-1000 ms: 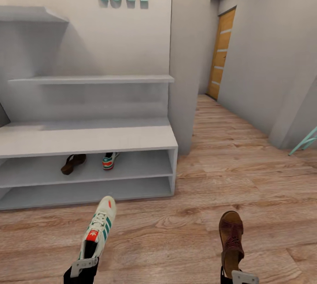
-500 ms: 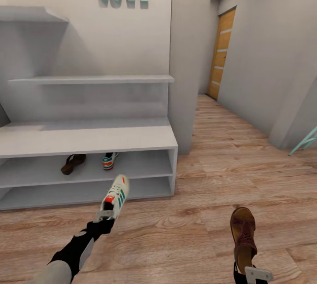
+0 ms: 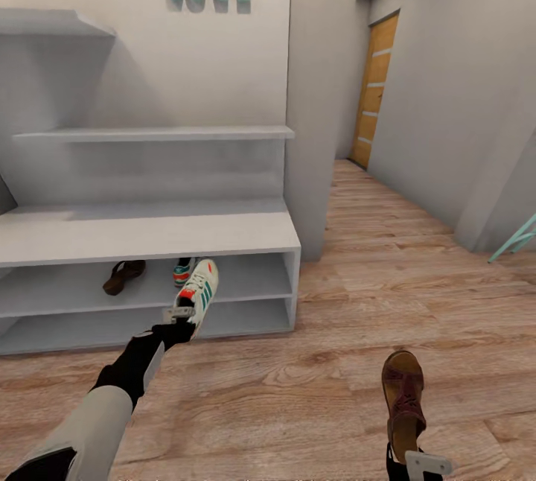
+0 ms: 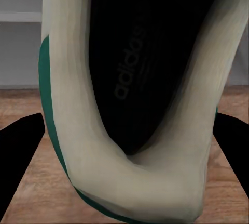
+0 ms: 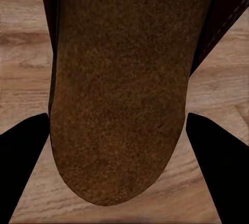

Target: Pick up the two gym shoes and the two sandals from the corridor floor and place them onto the hallstand (shoe rack) in the corridor, making sure they are on the rack and not on the floor. Arrange them so the two gym shoes are next to each other and the two sandals are next to each other.

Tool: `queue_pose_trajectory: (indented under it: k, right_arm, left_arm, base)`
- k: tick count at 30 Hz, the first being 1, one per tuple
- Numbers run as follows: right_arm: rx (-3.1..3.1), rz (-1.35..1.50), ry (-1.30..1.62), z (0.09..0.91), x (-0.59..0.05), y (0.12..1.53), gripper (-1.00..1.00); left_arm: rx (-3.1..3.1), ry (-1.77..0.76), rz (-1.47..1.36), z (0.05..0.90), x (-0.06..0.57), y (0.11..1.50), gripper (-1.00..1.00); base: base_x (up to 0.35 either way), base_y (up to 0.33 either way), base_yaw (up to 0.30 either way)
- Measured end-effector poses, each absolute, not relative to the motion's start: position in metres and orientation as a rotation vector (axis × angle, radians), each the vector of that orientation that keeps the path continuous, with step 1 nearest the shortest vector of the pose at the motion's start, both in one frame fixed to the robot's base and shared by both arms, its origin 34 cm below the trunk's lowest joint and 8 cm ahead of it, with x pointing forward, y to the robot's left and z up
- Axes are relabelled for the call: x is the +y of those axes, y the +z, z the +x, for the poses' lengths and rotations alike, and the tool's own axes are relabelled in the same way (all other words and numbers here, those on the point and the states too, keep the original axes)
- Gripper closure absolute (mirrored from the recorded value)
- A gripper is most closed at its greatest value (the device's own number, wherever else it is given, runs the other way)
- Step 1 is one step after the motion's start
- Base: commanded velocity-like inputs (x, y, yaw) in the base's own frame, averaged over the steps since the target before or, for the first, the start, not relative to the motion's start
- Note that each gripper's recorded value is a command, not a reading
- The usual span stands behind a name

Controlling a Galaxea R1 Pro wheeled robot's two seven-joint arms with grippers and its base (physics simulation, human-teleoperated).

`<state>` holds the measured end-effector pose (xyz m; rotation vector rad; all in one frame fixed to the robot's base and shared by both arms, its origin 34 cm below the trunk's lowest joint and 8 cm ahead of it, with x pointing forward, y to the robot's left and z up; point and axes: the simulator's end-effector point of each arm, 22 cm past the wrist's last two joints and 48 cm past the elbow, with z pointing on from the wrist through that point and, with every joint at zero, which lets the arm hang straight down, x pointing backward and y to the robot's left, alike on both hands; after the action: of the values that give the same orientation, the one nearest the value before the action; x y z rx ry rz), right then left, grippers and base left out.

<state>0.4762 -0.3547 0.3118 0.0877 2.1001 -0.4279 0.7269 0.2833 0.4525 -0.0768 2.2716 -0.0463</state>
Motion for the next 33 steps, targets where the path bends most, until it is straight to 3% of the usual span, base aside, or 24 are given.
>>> queue_pose_trajectory:
  k: [28, 33]
  right_arm:
    - [2.178, 0.077, -0.438, 0.444, -0.354, 0.238, 1.00]
    - [2.203, 0.072, -0.440, 0.437, -0.354, 0.229, 1.00]
  left_arm:
    - [2.376, -0.040, -0.086, 0.698, 0.285, 0.350, 1.00]
    - [2.402, 0.070, -0.138, 0.693, 0.306, 0.334, 1.00]
  base:
    - [0.000, 0.000, 0.000]
    - [0.000, 0.000, 0.000]
